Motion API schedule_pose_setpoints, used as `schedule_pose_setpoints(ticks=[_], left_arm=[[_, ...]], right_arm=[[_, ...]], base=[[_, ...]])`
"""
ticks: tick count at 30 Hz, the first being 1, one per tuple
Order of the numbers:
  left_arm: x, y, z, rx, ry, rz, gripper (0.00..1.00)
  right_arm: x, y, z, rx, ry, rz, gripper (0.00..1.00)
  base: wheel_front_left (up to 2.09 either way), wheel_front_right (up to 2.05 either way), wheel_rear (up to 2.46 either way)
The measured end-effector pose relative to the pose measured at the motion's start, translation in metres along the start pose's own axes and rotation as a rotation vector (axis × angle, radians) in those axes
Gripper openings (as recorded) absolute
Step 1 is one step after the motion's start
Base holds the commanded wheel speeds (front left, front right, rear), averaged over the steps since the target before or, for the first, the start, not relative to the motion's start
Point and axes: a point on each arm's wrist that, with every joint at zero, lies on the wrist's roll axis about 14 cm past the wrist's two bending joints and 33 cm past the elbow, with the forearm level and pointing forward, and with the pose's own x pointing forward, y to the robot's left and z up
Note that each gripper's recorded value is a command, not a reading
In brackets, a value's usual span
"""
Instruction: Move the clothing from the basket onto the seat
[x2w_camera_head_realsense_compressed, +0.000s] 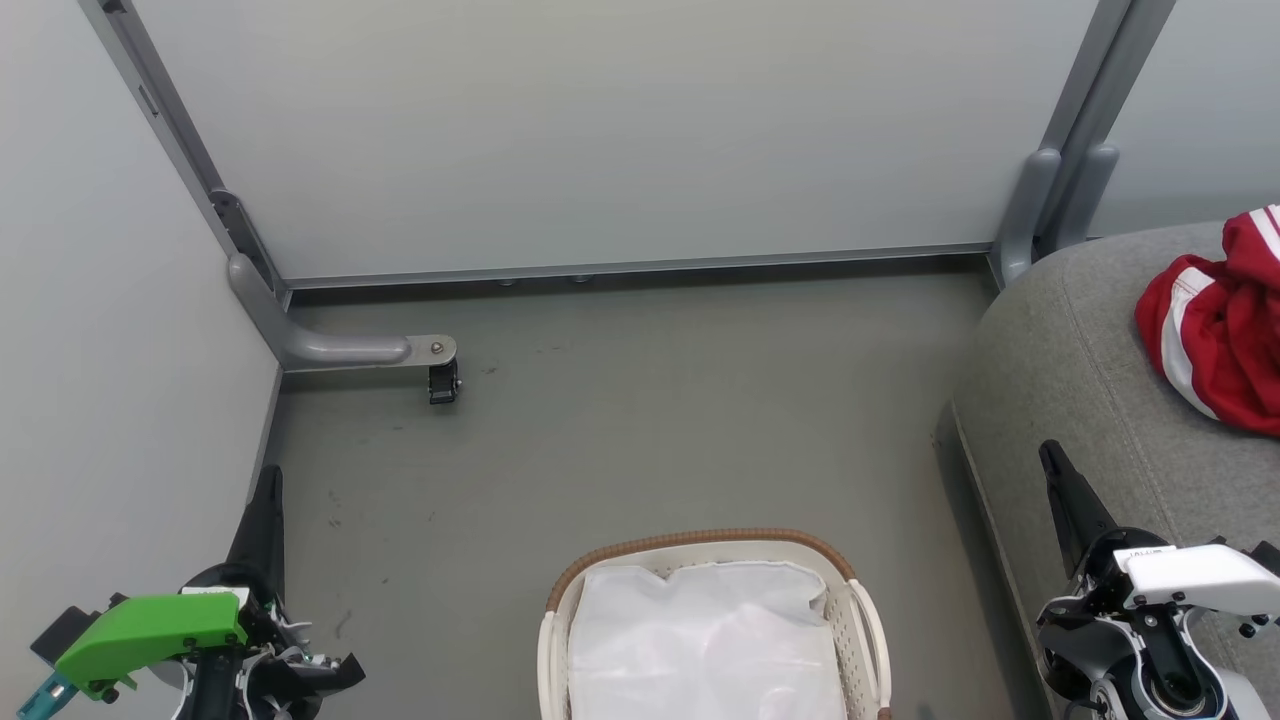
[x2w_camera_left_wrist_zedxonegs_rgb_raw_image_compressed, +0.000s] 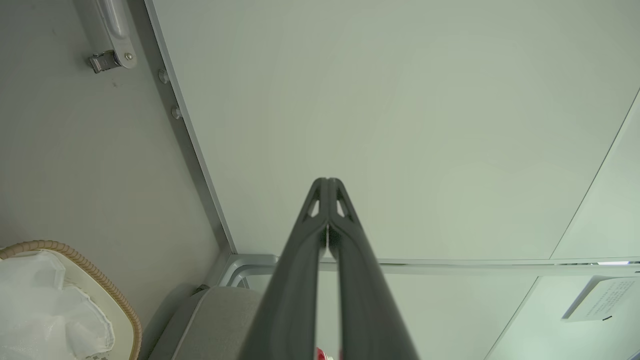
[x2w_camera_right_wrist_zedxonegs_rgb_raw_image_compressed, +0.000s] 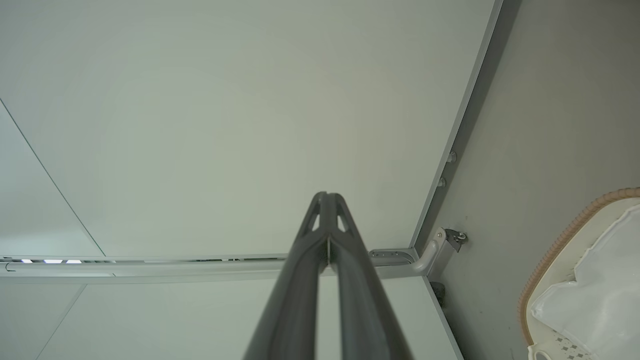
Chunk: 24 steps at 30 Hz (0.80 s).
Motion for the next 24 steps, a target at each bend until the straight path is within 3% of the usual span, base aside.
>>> schedule_pose_setpoints(ticks=[24], left_arm=[[0.0000, 0.0000, 0.0000, 0.000, 0.000, 0.000, 0.00]], right_arm=[[0.0000, 0.0000, 0.0000, 0.000, 0.000, 0.000, 0.00]], base=[[0.00, 0.00, 0.00]])
